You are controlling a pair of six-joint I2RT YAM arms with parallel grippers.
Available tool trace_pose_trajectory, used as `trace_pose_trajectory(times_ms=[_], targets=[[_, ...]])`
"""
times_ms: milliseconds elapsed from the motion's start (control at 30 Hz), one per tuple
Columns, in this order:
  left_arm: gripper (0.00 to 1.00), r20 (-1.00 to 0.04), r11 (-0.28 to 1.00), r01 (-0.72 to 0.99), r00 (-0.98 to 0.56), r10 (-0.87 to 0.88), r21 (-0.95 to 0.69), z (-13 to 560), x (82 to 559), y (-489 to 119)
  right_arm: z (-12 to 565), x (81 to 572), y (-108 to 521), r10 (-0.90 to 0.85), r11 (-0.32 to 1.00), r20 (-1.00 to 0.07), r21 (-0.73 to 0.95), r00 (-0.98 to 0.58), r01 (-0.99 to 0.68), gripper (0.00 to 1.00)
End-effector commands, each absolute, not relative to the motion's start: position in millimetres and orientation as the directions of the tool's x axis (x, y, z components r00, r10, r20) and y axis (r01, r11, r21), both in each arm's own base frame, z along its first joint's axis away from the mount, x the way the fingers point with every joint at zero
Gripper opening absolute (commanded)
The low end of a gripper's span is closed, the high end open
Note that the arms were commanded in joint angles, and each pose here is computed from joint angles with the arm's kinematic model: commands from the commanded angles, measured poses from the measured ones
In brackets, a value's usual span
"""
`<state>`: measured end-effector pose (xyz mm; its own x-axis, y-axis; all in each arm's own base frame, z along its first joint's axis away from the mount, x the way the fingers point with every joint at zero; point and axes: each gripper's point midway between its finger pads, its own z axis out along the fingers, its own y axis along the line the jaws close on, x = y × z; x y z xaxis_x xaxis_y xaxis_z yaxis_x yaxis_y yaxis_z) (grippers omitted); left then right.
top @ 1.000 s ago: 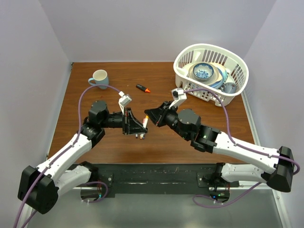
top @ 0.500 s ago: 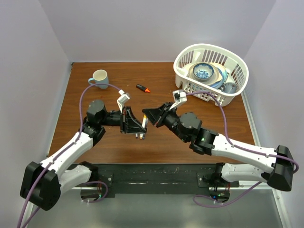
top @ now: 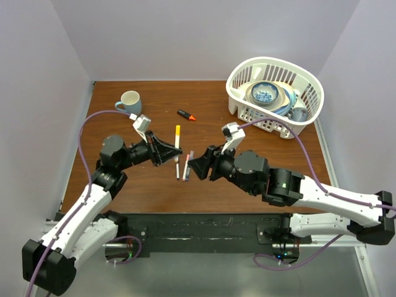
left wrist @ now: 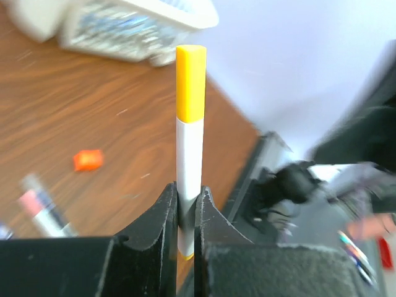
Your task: Insert the pens into the pen caps
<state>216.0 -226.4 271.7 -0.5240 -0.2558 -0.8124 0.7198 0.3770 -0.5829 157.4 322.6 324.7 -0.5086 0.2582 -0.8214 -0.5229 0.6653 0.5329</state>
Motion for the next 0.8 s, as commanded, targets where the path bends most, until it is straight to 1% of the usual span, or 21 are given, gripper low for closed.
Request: trace_pose_trajectory(times_ms=[0,33,67,100,233,300,433,500,533,600,700,767], targets=[[0.0,-0.762,0.69,0.46,-0.613,-0.208,-0.559,199,250,-191,336,171,288,0.254,0.754,-0.866,0.456,-0.43,-0.472,0.59],[0.0,-0.764,0.74,0.411,-0.611,-0.208,-0.531,191,258,-182,332,171,287,0.252,0.758,-0.865,0.456,-0.435,-0.466,0.59],[0.0,-0.75,0.763,0.378,-0.629,-0.203,-0.524,181,260,-178,330,170,286,0.255,0.758,-0.863,0.459,-0.437,-0.464,0.6],[0.0,-0.714,0.791,0.327,-0.674,-0.187,-0.517,161,261,-174,321,170,284,0.246,0.764,-0.862,0.453,-0.442,-0.459,0.6],[0.0,-0.637,0.88,0.182,-0.754,-0.161,-0.438,113,269,-156,305,169,276,0.231,0.782,-0.863,0.44,-0.45,-0.442,0.61],[0.0,-0.603,0.894,0.137,-0.78,-0.168,-0.426,97,271,-153,299,169,271,0.224,0.793,-0.865,0.429,-0.449,-0.432,0.61],[0.0,-0.58,0.914,0.07,-0.792,-0.192,-0.399,78,279,-148,299,171,262,0.228,0.805,-0.869,0.422,-0.44,-0.416,0.62],[0.02,-0.562,0.918,0.057,-0.805,-0.191,-0.393,67,281,-148,298,171,261,0.217,0.812,-0.874,0.409,-0.436,-0.416,0.62],[0.05,-0.553,0.917,0.053,-0.811,-0.191,-0.395,64,281,-150,297,171,260,0.209,0.815,-0.876,0.402,-0.434,-0.418,0.62],[0.07,-0.526,0.918,0.044,-0.83,-0.185,-0.393,54,279,-153,298,172,259,0.206,0.818,-0.879,0.395,-0.429,-0.418,0.62],[0.13,-0.508,0.928,0.03,-0.843,-0.176,-0.372,42,275,-155,297,177,256,0.194,0.837,-0.893,0.366,-0.406,-0.406,0.63],[0.19,-0.489,0.926,0.015,-0.852,-0.185,-0.377,37,271,-158,296,182,255,0.181,0.857,-0.903,0.339,-0.389,-0.388,0.63]])
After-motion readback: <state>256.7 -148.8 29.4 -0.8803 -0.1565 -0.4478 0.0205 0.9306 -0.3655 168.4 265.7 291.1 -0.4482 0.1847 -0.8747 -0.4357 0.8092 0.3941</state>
